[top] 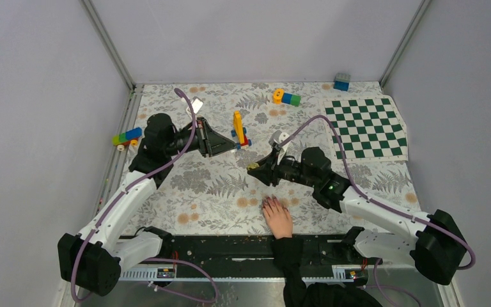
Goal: Paint the nails
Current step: Close the nail polish bottle.
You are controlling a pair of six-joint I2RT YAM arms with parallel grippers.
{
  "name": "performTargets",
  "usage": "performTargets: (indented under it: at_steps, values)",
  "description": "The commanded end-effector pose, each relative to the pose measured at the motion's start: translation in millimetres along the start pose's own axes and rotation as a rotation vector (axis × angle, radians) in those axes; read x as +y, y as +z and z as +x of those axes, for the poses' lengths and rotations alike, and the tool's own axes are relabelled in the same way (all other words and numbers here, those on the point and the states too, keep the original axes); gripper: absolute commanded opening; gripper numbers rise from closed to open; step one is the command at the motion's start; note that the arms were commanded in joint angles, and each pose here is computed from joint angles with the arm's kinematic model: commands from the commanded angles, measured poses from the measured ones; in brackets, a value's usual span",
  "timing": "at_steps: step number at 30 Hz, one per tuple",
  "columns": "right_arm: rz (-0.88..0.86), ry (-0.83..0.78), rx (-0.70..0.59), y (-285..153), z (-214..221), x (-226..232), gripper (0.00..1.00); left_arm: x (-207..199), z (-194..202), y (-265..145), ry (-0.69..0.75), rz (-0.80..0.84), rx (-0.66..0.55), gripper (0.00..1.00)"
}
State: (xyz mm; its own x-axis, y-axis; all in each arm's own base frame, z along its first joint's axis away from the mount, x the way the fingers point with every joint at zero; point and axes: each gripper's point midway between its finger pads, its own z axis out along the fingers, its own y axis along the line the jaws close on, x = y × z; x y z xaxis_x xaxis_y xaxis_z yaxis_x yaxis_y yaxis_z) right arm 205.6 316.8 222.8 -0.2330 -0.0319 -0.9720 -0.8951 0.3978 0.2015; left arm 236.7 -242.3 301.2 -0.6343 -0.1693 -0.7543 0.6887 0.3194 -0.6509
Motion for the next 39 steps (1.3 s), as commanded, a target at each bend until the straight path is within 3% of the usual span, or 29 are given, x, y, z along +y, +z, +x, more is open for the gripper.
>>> performTargets:
  at_steps: [1,15,39]
  values:
    - [-0.081,-0.032,-0.087,14,-34,24,0.0,-13,-11,-1,0.063,0.049,-0.033,0.0]
    - [-0.063,-0.051,-0.022,30,-36,24,0.0,-16,-10,0,0.057,0.072,-0.037,0.0]
    - [-0.057,-0.067,-0.023,27,-40,25,0.0,-18,-1,7,0.038,0.092,-0.005,0.0]
